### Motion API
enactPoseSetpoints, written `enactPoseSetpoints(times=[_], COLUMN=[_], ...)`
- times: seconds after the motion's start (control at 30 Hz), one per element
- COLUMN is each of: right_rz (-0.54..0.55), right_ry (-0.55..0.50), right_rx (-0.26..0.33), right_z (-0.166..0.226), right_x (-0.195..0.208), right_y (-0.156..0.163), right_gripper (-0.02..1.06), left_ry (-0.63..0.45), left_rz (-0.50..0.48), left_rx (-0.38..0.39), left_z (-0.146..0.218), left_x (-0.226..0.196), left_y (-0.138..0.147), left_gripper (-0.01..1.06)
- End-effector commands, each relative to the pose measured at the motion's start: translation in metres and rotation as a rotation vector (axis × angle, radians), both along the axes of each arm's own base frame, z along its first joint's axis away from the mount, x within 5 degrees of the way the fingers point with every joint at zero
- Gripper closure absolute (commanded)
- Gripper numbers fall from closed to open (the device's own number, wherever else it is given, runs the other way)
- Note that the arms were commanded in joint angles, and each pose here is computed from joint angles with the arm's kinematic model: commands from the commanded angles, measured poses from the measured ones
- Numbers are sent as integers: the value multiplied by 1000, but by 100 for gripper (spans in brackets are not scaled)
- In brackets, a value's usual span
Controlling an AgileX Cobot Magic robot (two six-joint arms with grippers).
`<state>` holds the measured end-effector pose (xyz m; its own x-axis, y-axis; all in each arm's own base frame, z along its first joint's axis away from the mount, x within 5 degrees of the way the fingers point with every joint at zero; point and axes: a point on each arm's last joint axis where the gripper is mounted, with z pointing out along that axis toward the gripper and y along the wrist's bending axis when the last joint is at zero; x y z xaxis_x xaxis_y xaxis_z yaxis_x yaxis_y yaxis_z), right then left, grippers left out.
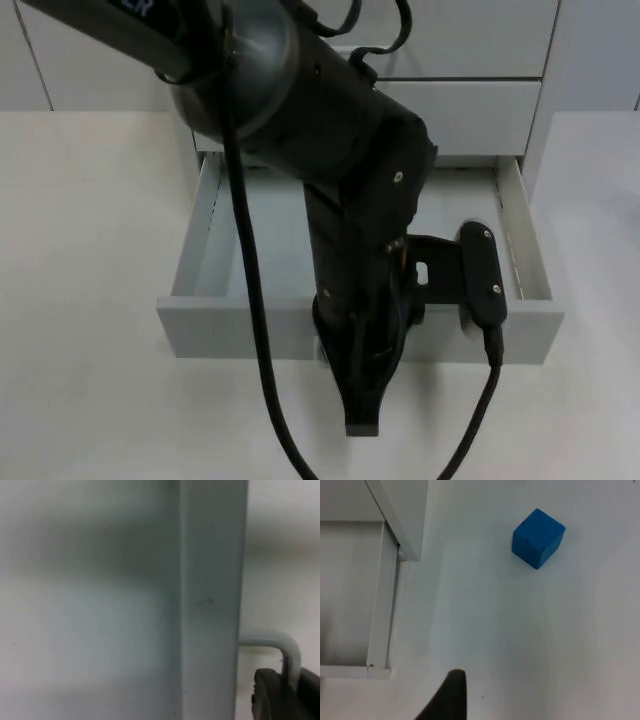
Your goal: Open the drawer with the left hand, place the block into the drawer with the right hand, then close the drawer with the left hand.
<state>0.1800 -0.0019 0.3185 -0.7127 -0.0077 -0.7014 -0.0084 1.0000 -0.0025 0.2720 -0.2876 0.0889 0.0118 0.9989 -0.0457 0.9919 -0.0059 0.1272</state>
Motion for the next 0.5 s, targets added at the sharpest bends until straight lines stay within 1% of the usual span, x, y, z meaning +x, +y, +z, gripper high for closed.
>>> enactPoseSetpoints(times=[0.0, 0.03, 0.07, 0.1, 0.13, 0.17, 0.23, 0.27, 0.33, 0.37, 0.4, 0.47], right_rz=[-8, -8, -8, -8, -8, -8, -8, -8, -8, -8, -8, -8], right_ry=[-5, -5, -5, -5, -5, -5, -5, -5, -5, -5, -5, -5], right_rx=[1, 1, 1, 1, 1, 1, 1, 1, 1, 1, 1, 1], right_z=[1, 1, 1, 1, 1, 1, 1, 1, 1, 1, 1, 1], right_x=[0, 0, 0, 0, 0, 0, 0, 0, 0, 0, 0, 0], right_y=[-1, -1, -1, -1, -1, -1, -1, -1, -1, -1, -1, -1], right_gripper=[0, 0, 0, 0, 0, 0, 0, 0, 0, 0, 0, 0], left_ry=[156, 156, 156, 156, 156, 159, 162, 162, 149, 141, 120, 105], left_rz=[98, 98, 98, 98, 98, 98, 101, 101, 93, 92, 85, 78], left_rx=[57, 57, 57, 57, 57, 61, 68, 68, 65, 56, 49, 43], left_z=[-13, -13, -13, -13, -13, -13, -11, -11, -6, -2, 2, 6], left_x=[-23, -23, -23, -23, -23, -23, -23, -23, -22, -22, -21, -20], left_y=[3, 3, 3, 3, 3, 3, 4, 4, 4, 3, 3, 3], left_gripper=[100, 93, 83, 83, 74, 53, 26, 26, 11, 6, 4, 3])
